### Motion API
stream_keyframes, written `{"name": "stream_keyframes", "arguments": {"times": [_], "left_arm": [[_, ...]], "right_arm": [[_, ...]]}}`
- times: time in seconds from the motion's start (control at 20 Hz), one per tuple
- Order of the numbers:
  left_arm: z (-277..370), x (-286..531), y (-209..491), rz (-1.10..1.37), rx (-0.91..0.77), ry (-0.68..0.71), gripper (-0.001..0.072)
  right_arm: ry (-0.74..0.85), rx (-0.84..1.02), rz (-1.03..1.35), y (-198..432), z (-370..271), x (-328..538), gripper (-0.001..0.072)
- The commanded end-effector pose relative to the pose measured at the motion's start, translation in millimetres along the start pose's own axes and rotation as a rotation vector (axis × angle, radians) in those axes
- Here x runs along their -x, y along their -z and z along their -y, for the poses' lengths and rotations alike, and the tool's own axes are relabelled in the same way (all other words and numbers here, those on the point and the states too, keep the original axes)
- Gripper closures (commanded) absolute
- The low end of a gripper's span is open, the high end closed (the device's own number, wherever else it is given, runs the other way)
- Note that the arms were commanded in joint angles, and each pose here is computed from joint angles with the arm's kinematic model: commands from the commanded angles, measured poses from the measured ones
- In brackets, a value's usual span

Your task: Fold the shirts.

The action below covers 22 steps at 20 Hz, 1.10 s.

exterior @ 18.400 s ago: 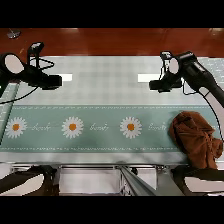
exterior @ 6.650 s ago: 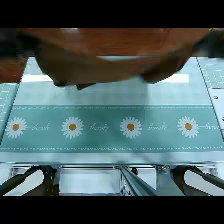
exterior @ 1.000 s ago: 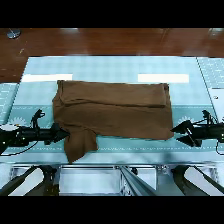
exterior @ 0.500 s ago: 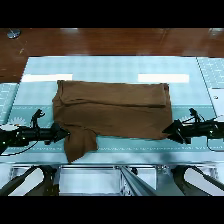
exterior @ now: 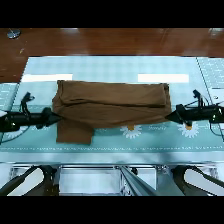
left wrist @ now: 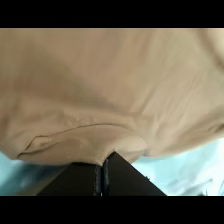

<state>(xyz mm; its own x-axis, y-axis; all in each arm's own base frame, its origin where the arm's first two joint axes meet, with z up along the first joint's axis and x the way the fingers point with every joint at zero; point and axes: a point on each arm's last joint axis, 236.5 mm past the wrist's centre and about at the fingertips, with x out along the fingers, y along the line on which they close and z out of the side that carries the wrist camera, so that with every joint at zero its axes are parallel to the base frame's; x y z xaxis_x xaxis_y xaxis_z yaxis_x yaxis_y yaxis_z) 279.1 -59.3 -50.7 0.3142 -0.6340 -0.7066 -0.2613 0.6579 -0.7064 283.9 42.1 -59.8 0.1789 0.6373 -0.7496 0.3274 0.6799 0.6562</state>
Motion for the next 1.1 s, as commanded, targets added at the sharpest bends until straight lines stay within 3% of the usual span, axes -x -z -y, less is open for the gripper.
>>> {"name": "stream_keyframes", "arguments": {"times": [0.0, 0.4, 0.7, 0.75, 0.8, 0.9, 1.05], "left_arm": [[25, 11, -55, 0.095, -0.051, -0.011, 0.068], [66, -35, -183, 0.135, -0.098, -0.004, 0.0681], [59, -72, -206, 0.046, -0.054, 0.012, 0.0666], [58, -76, -200, 0.006, -0.051, 0.019, 0.0392], [56, -74, -192, -0.038, -0.049, 0.022, 0.0009], [43, -49, -180, -0.131, -0.073, -0.018, 0.0008], [-17, 14, -166, -0.208, -0.04, -0.263, 0.0008]], "right_arm": [[0.0, 0.089, 0.038, -39, -27, 7, 0.0683], [0.005, 0.115, 0.137, -152, -59, 4, 0.0683], [-0.004, 0.047, 0.143, -190, -49, -25, 0.0665], [-0.006, 0.04, 0.144, -192, -48, -27, 0.0352], [-0.01, 0.058, 0.147, -192, -49, -24, 0.0092], [-0.011, 0.114, 0.109, -188, -51, -1, 0.0095], [0.076, 0.119, 0.094, -183, -19, 37, 0.0095]]}}
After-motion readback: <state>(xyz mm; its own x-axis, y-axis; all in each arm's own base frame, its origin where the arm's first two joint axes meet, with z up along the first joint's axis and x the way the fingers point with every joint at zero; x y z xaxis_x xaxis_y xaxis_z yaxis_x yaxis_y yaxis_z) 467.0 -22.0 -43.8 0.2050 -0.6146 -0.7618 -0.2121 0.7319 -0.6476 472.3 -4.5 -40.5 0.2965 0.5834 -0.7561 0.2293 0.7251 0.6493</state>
